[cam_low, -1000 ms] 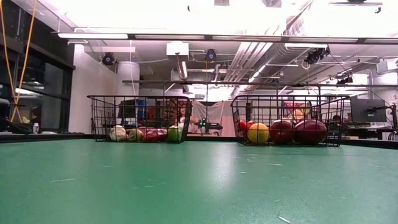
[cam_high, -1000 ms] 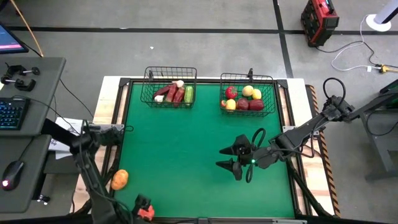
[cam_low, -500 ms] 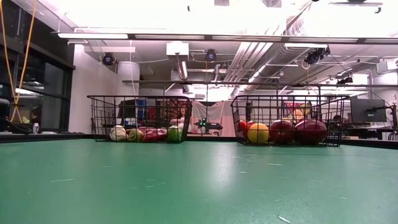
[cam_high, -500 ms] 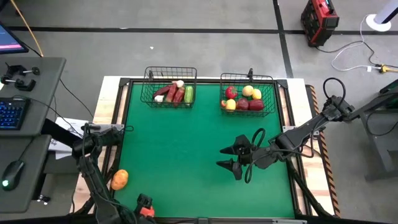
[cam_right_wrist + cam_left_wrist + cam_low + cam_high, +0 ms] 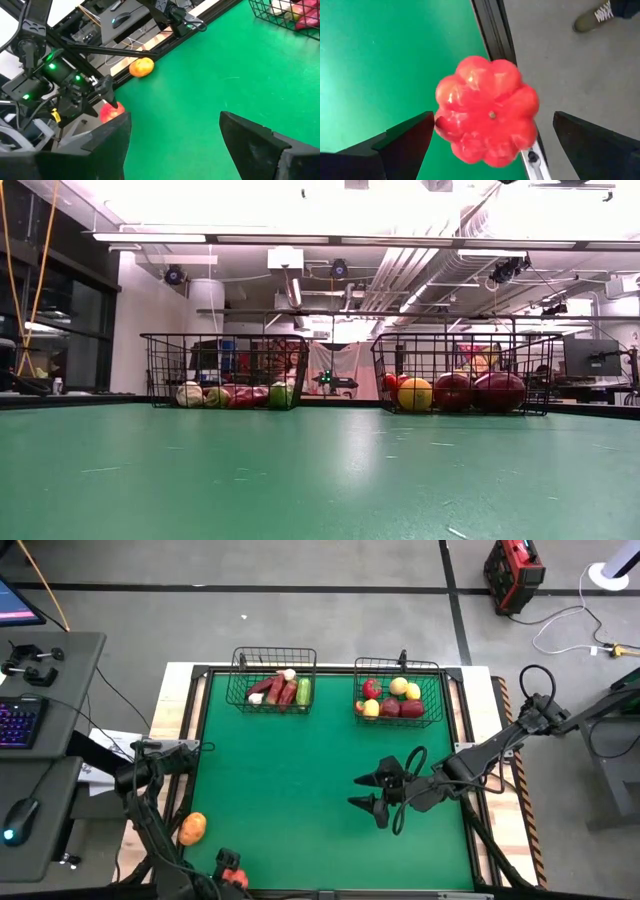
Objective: Sort produce into baskets
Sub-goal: Put the orange pumpkin into the left wire basket
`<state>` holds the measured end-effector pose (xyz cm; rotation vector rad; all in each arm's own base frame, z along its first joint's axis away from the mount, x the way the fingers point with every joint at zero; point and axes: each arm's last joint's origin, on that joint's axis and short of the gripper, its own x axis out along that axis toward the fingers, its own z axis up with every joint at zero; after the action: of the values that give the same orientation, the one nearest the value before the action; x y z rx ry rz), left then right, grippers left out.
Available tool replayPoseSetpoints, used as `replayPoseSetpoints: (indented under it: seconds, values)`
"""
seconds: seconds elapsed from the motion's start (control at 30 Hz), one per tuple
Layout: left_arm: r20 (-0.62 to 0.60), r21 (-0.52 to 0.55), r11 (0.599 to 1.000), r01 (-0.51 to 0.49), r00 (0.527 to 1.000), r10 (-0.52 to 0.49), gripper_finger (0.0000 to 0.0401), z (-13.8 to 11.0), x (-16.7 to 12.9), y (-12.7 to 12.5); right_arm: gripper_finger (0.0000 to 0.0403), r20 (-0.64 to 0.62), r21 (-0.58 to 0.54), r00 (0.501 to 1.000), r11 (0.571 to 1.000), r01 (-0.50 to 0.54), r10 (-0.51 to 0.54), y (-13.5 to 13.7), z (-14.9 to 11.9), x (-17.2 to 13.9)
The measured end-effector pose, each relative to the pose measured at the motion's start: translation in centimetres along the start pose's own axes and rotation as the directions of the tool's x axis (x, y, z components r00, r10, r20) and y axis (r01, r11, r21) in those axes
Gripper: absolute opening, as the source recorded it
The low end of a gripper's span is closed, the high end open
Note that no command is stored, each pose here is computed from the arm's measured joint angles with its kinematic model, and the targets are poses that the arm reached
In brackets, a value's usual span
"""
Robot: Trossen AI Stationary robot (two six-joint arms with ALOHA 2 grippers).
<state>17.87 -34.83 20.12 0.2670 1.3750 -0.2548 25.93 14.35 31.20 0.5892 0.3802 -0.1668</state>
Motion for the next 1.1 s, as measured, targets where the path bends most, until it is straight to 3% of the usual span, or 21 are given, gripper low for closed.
replayPoseSetpoints:
  seconds: [0.57, 0.8, 1.1]
  values:
    - [-0.003, -0.034, 0.999, -0.030, 1.000, 0.030, 0.0399, -1.1, 3.6, 1.0, 0.0296, -0.008, -0.010, 1.000, 1.000, 0.015, -0.015, -0.1, -0.1, 0.0]
    - [-0.012, -0.110, 0.993, -0.036, 0.999, 0.035, 0.0399, -0.4, 4.0, 2.1, 0.0296, -0.010, -0.006, 1.000, 1.000, 0.018, -0.018, -0.2, -0.1, 0.0]
    - [-0.017, -0.134, 0.990, -0.042, 0.999, 0.040, 0.0399, 0.6, 4.2, 3.3, 0.0296, -0.011, -0.005, 1.000, 1.000, 0.020, -0.020, -0.2, -0.1, 0.0]
